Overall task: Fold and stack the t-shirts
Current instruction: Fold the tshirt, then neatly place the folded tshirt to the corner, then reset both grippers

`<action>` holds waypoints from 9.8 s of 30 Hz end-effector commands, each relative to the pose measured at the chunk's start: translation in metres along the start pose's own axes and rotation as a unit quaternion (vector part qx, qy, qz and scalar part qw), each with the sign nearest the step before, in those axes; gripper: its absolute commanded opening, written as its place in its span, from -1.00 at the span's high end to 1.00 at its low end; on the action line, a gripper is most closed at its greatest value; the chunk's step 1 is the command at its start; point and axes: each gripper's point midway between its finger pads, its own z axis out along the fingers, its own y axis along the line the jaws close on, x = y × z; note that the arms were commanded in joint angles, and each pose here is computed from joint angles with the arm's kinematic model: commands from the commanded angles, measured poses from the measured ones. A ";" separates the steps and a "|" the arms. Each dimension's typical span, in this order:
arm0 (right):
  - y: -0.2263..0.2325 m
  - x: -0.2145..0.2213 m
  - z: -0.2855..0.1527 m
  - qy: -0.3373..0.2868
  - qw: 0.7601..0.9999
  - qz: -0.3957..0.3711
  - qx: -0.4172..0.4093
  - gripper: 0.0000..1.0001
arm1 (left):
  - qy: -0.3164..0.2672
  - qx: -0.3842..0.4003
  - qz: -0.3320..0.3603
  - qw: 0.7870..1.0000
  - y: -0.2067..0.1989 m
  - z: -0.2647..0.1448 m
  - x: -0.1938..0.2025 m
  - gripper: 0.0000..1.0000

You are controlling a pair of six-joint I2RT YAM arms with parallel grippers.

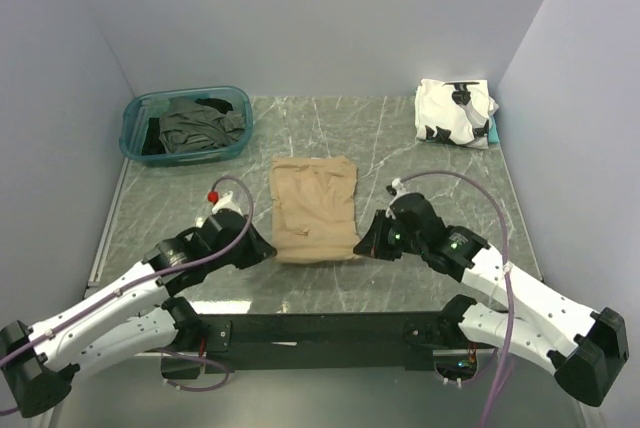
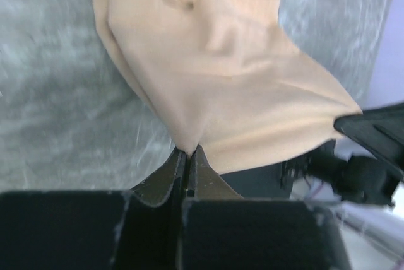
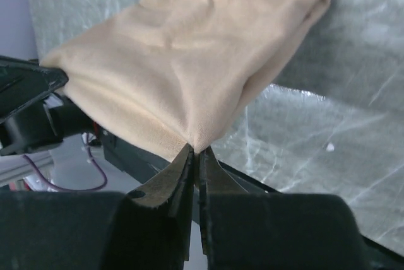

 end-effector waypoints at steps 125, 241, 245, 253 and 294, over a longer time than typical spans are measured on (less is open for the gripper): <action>-0.054 -0.207 0.208 -0.010 0.965 -0.173 0.194 1.00 | -0.168 -0.007 -0.070 0.983 0.044 -0.002 -0.111 -0.99; -0.321 -0.555 -0.056 -0.333 0.811 -0.152 0.457 0.72 | -0.243 -0.057 -0.085 0.965 0.048 -0.013 -0.152 -0.99; -0.341 -0.550 -0.056 -0.346 0.812 -0.108 0.458 -0.11 | -0.238 -0.062 -0.083 0.966 0.046 -0.013 -0.154 -0.99; -0.340 -0.551 -0.090 -0.406 0.810 -0.008 0.422 -0.64 | -0.226 -0.053 -0.083 0.969 0.042 -0.010 -0.151 -0.99; -0.347 -0.596 -0.035 -0.481 0.827 -0.010 0.290 -0.81 | -0.193 -0.039 -0.078 0.977 0.044 0.012 -0.140 -0.99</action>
